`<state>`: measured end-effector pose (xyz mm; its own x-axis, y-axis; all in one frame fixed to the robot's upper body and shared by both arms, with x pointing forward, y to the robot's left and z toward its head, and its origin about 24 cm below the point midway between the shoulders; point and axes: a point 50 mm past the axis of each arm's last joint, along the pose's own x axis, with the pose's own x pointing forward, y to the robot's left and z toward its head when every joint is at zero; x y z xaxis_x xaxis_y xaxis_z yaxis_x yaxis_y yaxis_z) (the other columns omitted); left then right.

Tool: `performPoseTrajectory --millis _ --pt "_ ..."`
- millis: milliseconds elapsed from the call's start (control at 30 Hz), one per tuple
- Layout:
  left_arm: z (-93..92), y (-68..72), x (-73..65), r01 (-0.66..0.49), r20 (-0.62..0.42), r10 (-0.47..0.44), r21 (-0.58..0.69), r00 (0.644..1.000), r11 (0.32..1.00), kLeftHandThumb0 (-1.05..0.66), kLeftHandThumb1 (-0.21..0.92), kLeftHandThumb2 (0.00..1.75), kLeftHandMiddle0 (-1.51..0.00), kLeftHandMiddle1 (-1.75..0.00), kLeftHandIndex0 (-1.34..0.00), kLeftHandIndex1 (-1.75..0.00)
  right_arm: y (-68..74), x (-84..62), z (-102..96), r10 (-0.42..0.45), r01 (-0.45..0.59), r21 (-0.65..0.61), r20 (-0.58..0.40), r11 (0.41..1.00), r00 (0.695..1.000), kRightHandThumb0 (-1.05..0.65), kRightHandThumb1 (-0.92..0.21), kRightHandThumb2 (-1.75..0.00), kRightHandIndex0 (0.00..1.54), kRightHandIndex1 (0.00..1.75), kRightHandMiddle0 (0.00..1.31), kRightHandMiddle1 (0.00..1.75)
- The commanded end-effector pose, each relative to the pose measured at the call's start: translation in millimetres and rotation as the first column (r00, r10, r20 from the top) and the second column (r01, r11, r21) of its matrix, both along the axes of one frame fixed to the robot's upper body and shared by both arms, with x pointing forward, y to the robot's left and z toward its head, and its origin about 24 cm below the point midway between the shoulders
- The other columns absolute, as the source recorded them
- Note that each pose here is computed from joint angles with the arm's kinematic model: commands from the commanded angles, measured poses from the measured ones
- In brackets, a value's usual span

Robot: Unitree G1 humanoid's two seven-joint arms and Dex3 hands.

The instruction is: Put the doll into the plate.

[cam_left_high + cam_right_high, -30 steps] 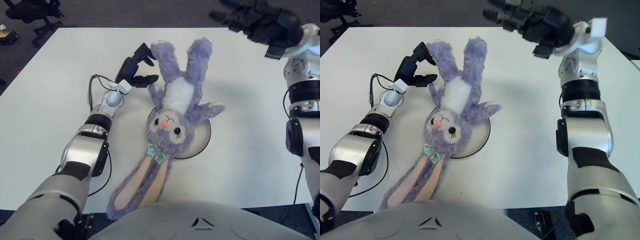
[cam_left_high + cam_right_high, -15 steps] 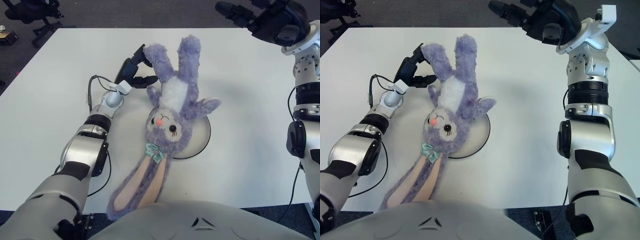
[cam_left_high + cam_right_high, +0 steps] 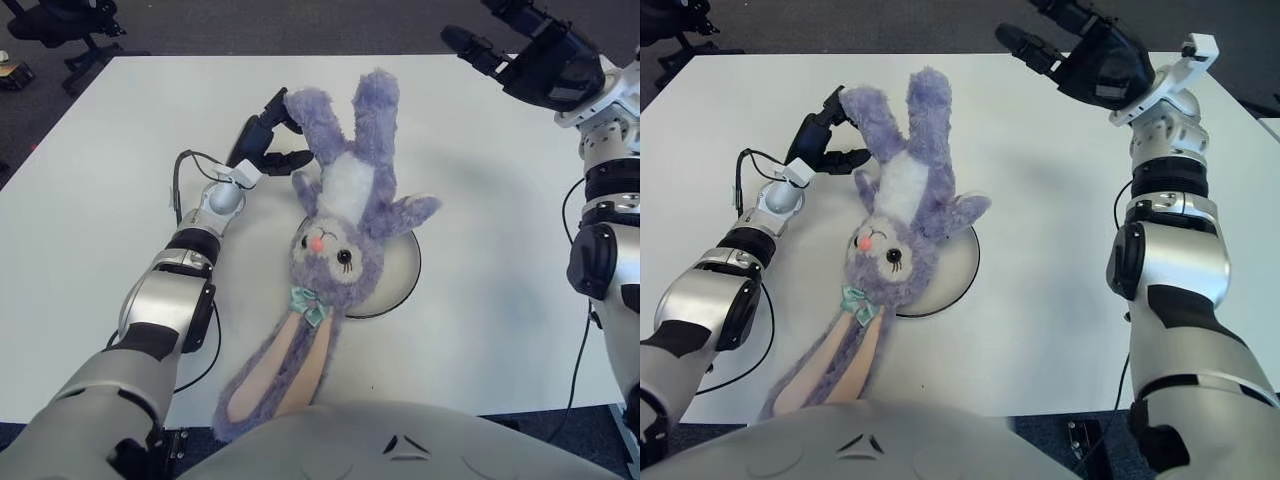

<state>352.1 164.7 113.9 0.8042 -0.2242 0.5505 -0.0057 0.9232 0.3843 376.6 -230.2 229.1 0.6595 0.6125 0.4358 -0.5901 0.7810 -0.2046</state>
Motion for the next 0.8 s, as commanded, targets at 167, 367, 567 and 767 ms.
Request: performPoseTrajectory --millis 167,367,567,767 --pt "-14.5 15.8 -3.4 -0.053 -0.119 0.029 -0.197 0.992 0.979 0.0 0.92 0.32 -0.53 -1.36 -0.22 -1.53 -2.2 -2.0 -10.2 -0.074 0.074 -0.006 0.001 0.997 0.997 -0.57 -0.88 0.0 0.54 0.01 0.35 0.04" --pt "-24.9 25.3 -9.1 -0.108 -0.238 0.023 -0.351 0.971 0.93 0.0 0.92 0.33 -0.53 -1.34 -0.21 -1.56 -4.3 -2.9 -21.5 -0.142 0.142 -0.025 0.006 0.99 0.99 -0.46 -0.91 -0.02 0.67 0.03 0.46 0.06" --pt "-22.5 25.6 -11.9 -0.108 -0.26 0.012 -0.359 0.966 0.927 0.0 0.92 0.33 -0.52 -1.34 -0.21 -1.57 -4.0 -2.9 -21.8 -0.148 0.148 -0.027 0.01 0.989 0.989 -0.44 -0.92 -0.03 0.71 0.03 0.49 0.06" --pt "-27.6 27.4 -24.7 -0.164 -0.328 -0.009 -0.494 0.945 0.854 -0.01 0.92 0.31 -0.52 -1.43 -0.26 -1.46 3.2 -7.9 -57.8 -0.371 0.367 -0.073 -0.059 0.927 0.927 -0.41 -0.92 -0.17 0.83 0.07 0.68 0.2"
